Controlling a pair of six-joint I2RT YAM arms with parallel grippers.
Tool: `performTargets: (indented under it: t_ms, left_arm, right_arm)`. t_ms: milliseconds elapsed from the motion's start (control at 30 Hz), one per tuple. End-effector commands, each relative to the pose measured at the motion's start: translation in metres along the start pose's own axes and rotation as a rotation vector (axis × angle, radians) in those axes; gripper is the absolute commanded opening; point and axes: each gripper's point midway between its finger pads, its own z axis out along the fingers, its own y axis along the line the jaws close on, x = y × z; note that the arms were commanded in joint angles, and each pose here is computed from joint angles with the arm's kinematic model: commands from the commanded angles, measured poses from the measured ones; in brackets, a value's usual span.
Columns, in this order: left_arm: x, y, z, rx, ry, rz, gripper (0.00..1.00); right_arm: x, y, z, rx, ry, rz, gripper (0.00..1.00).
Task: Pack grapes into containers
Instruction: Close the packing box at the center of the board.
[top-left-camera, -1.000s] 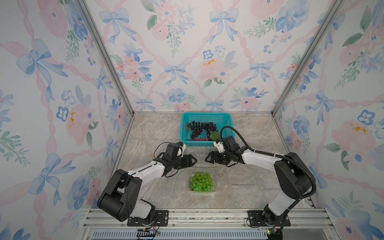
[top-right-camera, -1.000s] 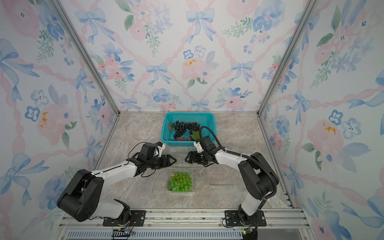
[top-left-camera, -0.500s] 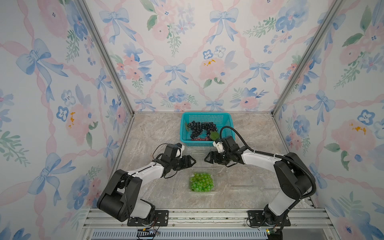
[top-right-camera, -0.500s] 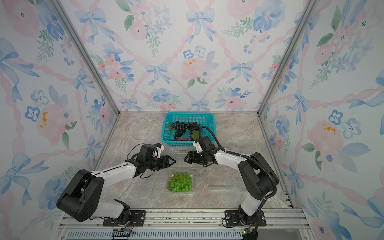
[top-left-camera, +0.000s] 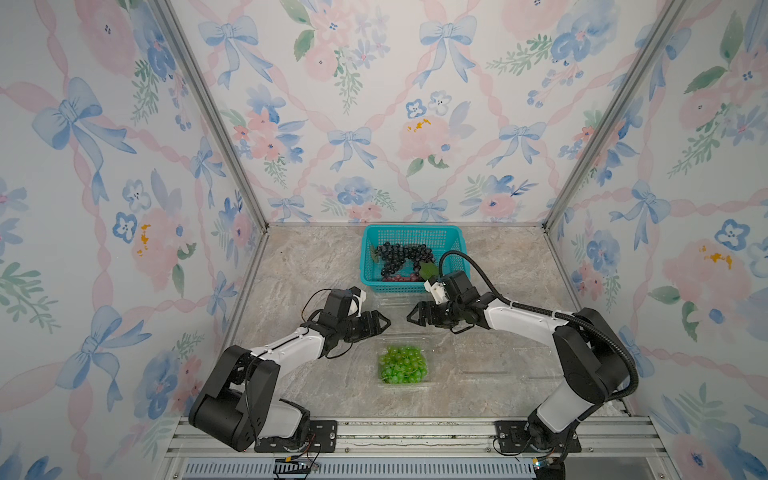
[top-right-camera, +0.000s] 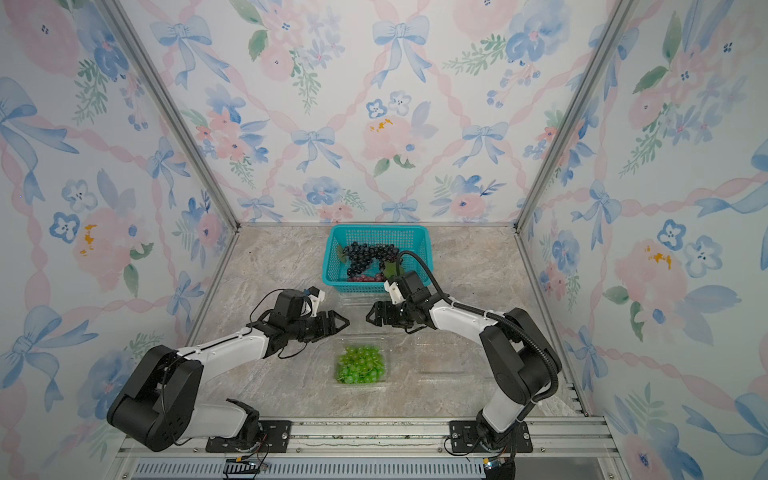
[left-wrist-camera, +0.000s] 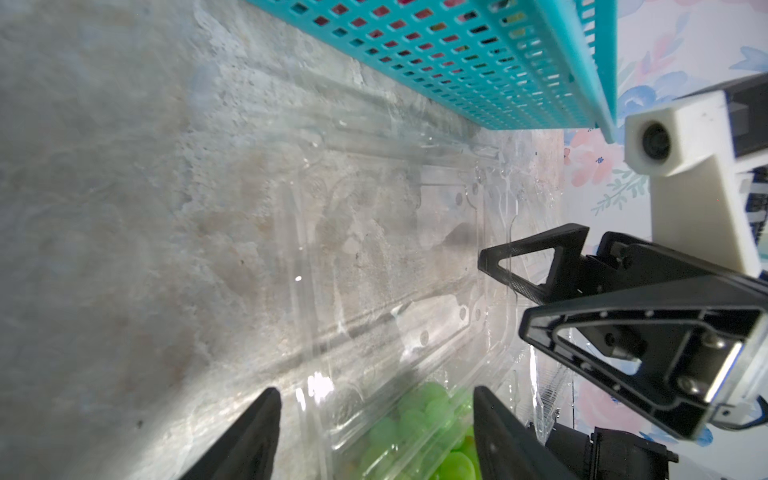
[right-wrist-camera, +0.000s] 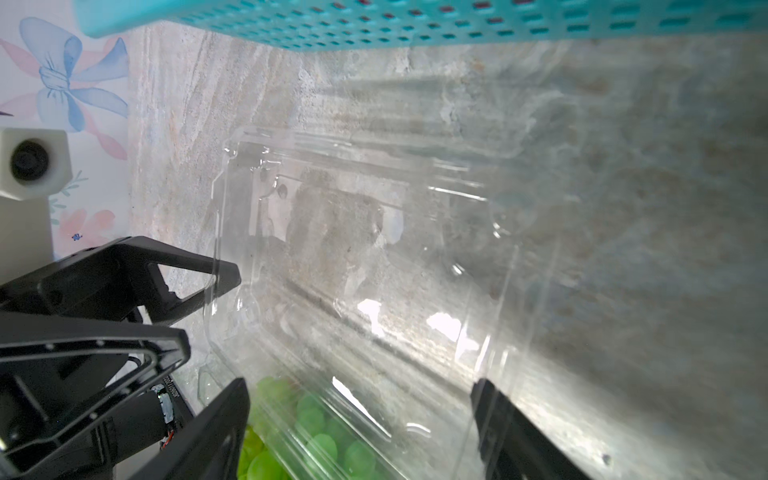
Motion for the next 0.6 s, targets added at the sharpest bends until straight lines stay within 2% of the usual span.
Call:
performTargets:
  t_ms: [0, 267, 567]
  left_arm:
    - [-0.008, -0.021, -0.001, 0.082, -0.017, 0.005, 0.74]
    - [-0.030, -0.058, -0.013, 0.200, -0.073, 0.009, 0.74]
    - [-0.055, -0.084, -0.013, 0.246, -0.129, 0.030, 0.75]
  right_arm:
    - [-0.010, 0.023, -0.010, -0.048, -0.028, -0.023, 0.83]
    - [-0.012, 0.036, -0.026, -0.075, -0.064, -0.044, 0.84]
    - [-0.018, 0.036, -0.047, -0.074, -0.104, -0.057, 0.86]
